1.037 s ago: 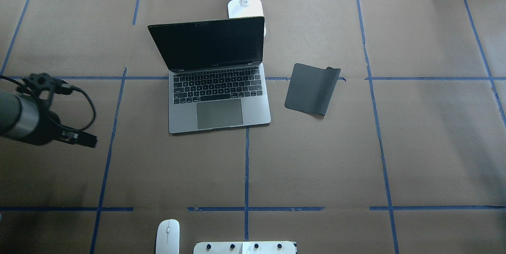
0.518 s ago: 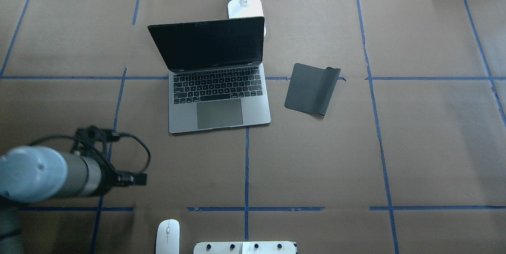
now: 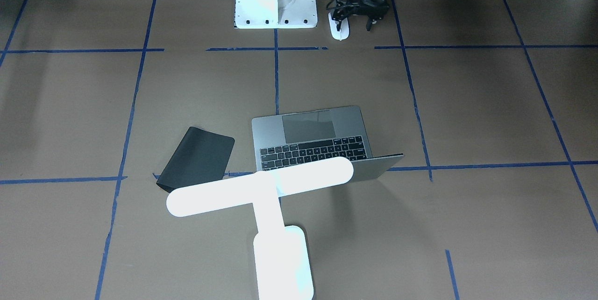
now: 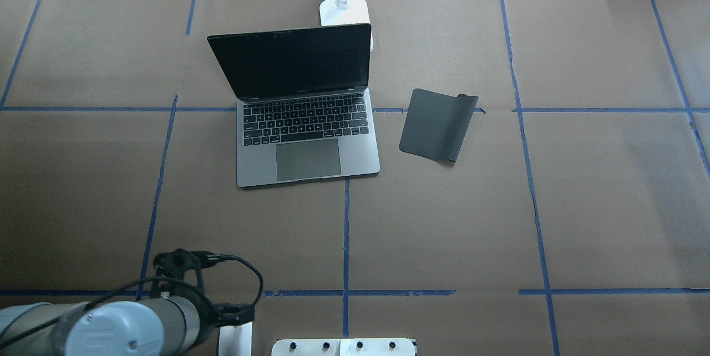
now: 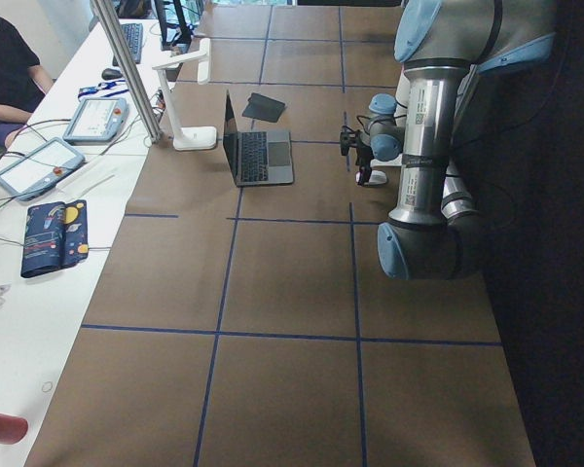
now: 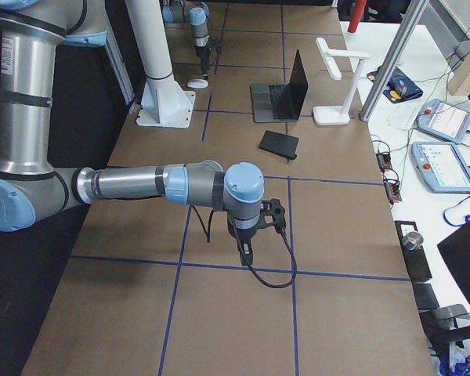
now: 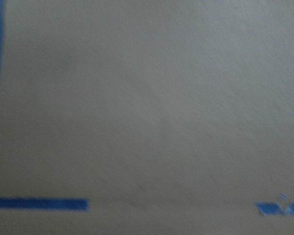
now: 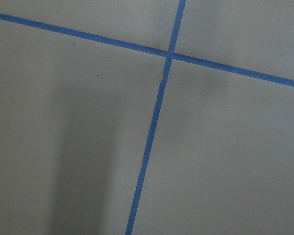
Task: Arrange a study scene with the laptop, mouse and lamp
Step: 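Reach the left gripper down to the white mouse and grasp it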
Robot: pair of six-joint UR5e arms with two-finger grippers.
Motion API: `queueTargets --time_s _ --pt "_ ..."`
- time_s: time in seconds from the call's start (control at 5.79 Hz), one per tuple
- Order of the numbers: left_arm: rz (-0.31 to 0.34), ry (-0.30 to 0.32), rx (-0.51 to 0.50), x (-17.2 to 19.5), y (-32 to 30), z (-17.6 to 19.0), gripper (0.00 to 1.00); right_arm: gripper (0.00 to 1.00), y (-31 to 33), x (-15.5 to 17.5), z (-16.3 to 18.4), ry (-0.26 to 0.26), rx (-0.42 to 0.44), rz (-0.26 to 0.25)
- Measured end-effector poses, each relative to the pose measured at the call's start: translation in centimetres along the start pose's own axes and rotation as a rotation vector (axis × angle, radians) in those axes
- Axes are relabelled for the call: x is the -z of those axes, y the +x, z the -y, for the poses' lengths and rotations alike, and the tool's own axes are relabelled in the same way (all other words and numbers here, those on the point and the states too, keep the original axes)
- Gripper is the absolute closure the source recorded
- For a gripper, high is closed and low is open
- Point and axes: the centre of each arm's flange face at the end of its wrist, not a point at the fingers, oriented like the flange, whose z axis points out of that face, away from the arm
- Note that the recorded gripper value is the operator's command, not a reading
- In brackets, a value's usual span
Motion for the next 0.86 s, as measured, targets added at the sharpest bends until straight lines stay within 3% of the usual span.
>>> queueTargets --time_s 0.35,0.86 --pt "0.020 -0.055 -0.052 -0.6 2.1 -4.2 0.00 0.00 0.0 0.1 0.0 0.003 0.000 0.000" --pt "0.029 -0.062 -0.067 -0.9 2.1 -4.9 0.00 0.00 0.0 0.1 0.0 0.004 0.000 0.001"
